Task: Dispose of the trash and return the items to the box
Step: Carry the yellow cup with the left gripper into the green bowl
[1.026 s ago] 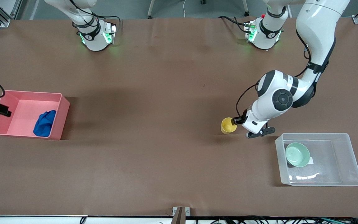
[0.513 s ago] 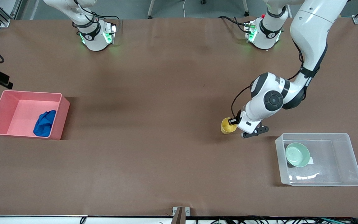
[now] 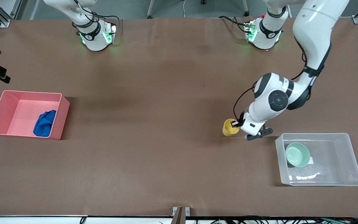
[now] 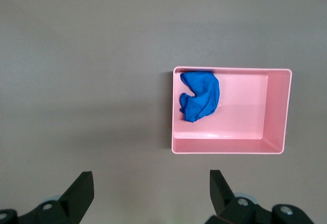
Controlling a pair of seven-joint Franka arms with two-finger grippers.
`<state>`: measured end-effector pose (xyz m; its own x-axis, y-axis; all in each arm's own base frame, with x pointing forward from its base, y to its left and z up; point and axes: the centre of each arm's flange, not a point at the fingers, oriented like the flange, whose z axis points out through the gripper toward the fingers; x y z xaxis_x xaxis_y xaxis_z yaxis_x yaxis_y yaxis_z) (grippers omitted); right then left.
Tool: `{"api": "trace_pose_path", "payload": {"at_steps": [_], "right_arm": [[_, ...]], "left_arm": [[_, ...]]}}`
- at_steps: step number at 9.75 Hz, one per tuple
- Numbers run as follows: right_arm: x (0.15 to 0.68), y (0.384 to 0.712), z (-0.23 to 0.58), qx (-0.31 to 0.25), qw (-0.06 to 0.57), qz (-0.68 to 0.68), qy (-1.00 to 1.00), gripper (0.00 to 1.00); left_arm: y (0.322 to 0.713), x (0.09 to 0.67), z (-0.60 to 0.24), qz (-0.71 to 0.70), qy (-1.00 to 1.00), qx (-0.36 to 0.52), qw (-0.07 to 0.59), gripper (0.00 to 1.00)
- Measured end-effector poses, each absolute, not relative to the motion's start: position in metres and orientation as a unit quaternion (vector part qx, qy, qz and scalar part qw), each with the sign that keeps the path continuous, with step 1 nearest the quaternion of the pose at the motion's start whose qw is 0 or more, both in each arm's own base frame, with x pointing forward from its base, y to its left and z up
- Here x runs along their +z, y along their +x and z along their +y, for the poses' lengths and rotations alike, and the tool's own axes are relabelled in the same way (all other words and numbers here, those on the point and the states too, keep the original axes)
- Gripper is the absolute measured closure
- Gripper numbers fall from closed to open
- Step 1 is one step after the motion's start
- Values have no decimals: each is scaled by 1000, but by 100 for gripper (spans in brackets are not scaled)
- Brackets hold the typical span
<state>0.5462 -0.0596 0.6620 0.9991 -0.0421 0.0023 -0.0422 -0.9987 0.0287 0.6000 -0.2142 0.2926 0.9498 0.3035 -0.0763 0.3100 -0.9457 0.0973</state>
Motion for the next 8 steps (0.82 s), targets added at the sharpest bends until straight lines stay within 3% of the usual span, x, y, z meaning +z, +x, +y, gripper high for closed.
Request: {"api": "trace_pose_path", "payload": {"at_steps": [4, 8], "right_arm": [[662, 541, -58, -17, 13, -21, 1000, 0], [655, 541, -59, -27, 12, -21, 999, 0]], "left_arm": [[644, 418, -95, 112, 993, -7, 29, 97], [674, 410, 38, 13, 1000, 10, 13, 97]]}}
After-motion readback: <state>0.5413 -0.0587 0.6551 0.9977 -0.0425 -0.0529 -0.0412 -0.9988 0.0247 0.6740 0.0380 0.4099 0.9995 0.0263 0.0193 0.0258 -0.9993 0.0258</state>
